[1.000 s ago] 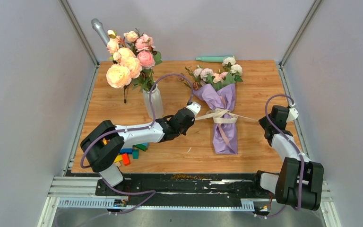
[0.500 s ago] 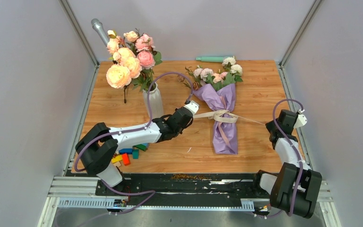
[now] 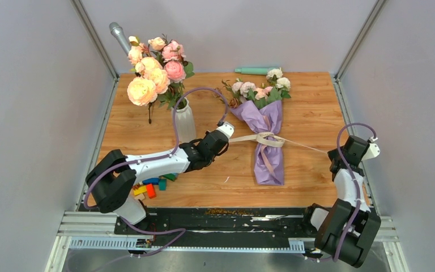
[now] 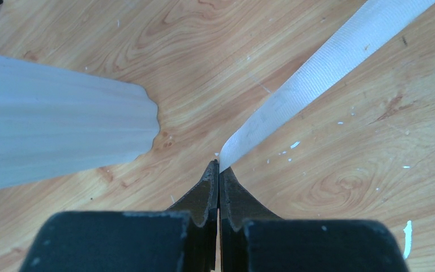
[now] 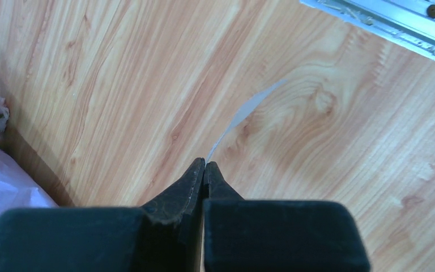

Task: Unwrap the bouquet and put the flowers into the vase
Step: Untie the ribbon from the wrapping paper.

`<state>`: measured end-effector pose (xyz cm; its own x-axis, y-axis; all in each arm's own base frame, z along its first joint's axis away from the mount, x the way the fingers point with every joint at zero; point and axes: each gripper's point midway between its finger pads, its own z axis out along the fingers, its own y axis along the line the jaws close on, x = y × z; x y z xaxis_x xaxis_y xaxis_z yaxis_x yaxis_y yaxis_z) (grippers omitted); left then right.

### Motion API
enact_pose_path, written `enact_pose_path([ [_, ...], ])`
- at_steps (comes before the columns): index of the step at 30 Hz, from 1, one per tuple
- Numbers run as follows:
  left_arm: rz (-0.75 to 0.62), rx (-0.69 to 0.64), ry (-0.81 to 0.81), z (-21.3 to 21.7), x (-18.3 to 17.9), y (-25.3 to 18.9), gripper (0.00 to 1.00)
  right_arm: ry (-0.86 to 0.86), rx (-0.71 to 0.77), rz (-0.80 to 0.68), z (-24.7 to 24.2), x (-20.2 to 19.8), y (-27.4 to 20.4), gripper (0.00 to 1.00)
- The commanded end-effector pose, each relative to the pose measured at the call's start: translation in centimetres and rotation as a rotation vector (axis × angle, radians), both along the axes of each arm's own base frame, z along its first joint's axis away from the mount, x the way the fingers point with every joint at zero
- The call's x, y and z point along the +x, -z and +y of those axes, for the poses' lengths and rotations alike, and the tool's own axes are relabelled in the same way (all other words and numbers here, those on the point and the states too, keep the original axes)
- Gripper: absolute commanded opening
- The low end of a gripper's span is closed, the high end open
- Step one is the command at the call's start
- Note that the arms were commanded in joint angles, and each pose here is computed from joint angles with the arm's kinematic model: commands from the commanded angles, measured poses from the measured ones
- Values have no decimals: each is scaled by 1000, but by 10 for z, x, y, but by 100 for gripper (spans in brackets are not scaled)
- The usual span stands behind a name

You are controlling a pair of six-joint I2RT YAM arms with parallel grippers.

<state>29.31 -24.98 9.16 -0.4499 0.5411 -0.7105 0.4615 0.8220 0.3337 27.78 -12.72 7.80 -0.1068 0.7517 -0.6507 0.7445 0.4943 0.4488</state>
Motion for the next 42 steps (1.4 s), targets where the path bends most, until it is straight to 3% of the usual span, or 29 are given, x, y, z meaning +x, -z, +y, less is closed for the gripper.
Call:
enact_pose_path([
  [1, -38, -22, -56, 13, 1, -17, 0, 13, -32, -9, -13, -5, -9, 0],
  [42, 27, -108, -32, 36, -26, -61, 0, 194, 6, 32, -66, -49, 5, 0],
])
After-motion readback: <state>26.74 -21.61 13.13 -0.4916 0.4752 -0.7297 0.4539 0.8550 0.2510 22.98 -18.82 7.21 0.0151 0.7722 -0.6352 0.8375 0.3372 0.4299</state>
